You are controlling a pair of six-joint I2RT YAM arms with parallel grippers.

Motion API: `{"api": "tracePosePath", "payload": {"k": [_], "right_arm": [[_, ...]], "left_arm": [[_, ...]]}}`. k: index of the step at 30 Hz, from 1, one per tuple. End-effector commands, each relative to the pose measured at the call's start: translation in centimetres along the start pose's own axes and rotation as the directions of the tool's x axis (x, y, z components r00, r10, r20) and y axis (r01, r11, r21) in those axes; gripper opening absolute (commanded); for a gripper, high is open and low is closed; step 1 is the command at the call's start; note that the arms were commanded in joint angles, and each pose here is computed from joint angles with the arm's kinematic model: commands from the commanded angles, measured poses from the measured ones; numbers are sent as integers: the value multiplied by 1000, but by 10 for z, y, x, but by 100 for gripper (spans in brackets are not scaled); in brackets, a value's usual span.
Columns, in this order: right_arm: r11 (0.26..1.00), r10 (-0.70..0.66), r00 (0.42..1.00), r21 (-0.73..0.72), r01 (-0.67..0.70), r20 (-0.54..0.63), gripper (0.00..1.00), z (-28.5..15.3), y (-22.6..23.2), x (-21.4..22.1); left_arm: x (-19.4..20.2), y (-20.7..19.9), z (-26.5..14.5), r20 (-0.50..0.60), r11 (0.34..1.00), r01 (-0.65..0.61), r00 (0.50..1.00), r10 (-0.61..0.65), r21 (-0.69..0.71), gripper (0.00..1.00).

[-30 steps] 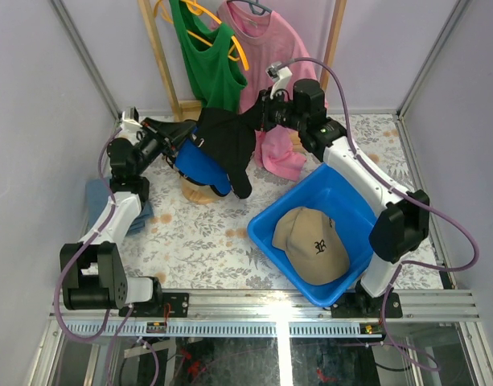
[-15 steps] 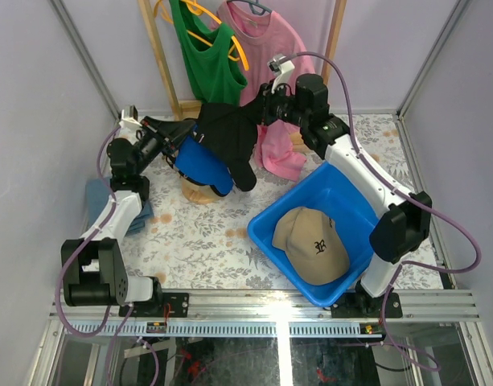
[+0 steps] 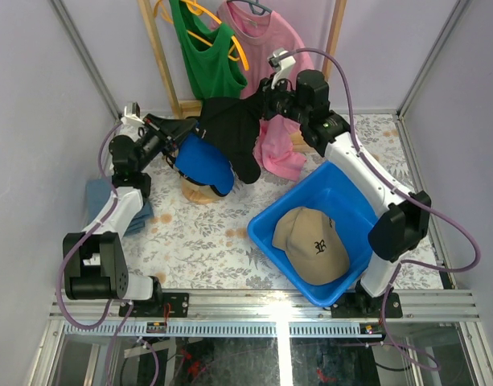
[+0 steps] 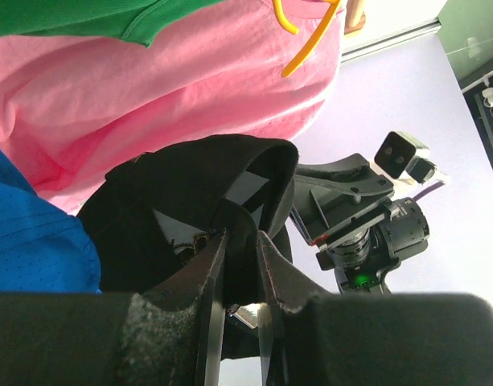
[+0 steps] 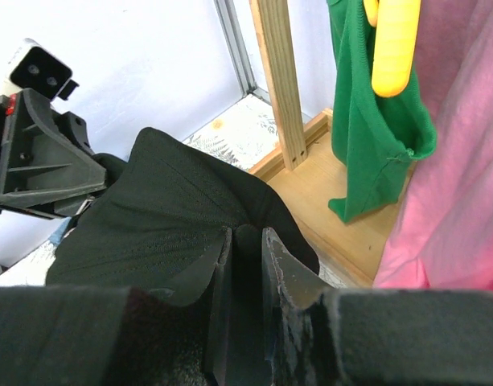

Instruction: Stack the hats

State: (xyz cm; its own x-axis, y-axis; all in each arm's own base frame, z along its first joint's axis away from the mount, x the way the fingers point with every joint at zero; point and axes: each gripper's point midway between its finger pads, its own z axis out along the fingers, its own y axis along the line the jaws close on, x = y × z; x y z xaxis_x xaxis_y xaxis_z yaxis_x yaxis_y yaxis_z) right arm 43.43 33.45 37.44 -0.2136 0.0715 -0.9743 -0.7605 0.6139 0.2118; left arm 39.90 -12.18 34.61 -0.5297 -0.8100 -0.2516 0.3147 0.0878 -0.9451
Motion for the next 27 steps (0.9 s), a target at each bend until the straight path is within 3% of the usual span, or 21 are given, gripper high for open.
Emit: {"api": "tracePosePath", "payload": {"k": [1,12,27], "right_arm": [[995,-83,987,64,75,135,0,9,-18,-43],[998,-44,993,55,38,105,0,43,-36,-11],[1000,2,998,-11,-1,67,0,46,-20,16]], "left_arm": [[-8,-13,3,15,993,-114,993,113,12,16],[-22,12,-17,55,968,-216,973,225,-126,17],[-20,27,-53,101,953,-231,962,254,-196,17]]}}
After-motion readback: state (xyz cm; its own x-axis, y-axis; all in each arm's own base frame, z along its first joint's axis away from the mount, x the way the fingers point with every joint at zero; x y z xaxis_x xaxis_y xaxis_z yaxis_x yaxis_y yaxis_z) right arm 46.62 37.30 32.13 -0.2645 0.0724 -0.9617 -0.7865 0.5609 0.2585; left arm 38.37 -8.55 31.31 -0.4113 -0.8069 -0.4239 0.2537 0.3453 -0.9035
